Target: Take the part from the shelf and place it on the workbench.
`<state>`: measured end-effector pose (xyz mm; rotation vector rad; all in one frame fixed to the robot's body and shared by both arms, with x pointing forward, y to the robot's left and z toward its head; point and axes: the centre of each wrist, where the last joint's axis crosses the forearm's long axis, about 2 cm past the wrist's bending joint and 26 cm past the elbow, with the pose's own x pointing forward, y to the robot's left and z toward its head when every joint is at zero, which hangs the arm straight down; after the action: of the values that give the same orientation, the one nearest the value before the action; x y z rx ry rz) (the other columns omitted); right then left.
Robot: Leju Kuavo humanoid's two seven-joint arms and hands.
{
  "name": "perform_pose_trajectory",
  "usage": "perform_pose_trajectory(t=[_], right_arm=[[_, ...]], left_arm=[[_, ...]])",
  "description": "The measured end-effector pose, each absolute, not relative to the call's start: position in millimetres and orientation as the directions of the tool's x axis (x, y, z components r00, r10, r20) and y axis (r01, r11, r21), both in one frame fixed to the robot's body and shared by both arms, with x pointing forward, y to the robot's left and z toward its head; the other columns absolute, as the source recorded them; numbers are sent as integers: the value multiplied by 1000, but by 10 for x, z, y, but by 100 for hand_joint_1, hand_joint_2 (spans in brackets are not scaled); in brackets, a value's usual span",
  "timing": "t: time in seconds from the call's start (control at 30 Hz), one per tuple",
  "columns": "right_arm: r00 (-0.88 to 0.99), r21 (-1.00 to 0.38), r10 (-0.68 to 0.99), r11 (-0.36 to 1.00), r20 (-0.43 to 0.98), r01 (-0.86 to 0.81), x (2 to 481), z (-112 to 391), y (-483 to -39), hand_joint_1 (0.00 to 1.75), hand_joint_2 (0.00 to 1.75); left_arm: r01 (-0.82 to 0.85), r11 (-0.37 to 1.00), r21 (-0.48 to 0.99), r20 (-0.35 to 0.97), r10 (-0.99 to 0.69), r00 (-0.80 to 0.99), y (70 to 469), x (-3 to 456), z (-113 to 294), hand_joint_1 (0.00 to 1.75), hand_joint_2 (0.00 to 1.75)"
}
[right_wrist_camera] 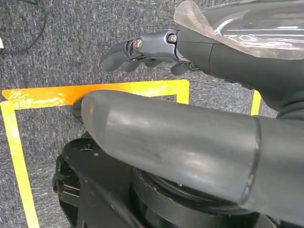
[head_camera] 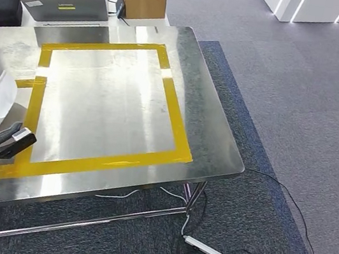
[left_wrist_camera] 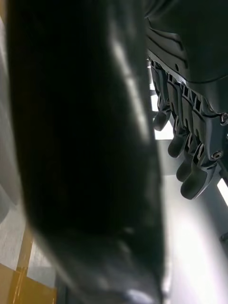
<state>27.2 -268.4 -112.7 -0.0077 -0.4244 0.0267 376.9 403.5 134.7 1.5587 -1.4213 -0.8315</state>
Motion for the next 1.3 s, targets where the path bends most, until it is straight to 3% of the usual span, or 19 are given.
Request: perform_pose_trajectory(t=[0.9,1.3], right_arm=[[913,-11,34,999,407,-32,280,-1127,-2688,0,0],[919,-13,43,999,393,-42,267,-1128,-2680,0,0]], left_arm=[[-480,72,874,116,-991,63,3936,3737,1414,0,0],[-456,107,884,136,-990,31,3822,3573,1258,0,0]])
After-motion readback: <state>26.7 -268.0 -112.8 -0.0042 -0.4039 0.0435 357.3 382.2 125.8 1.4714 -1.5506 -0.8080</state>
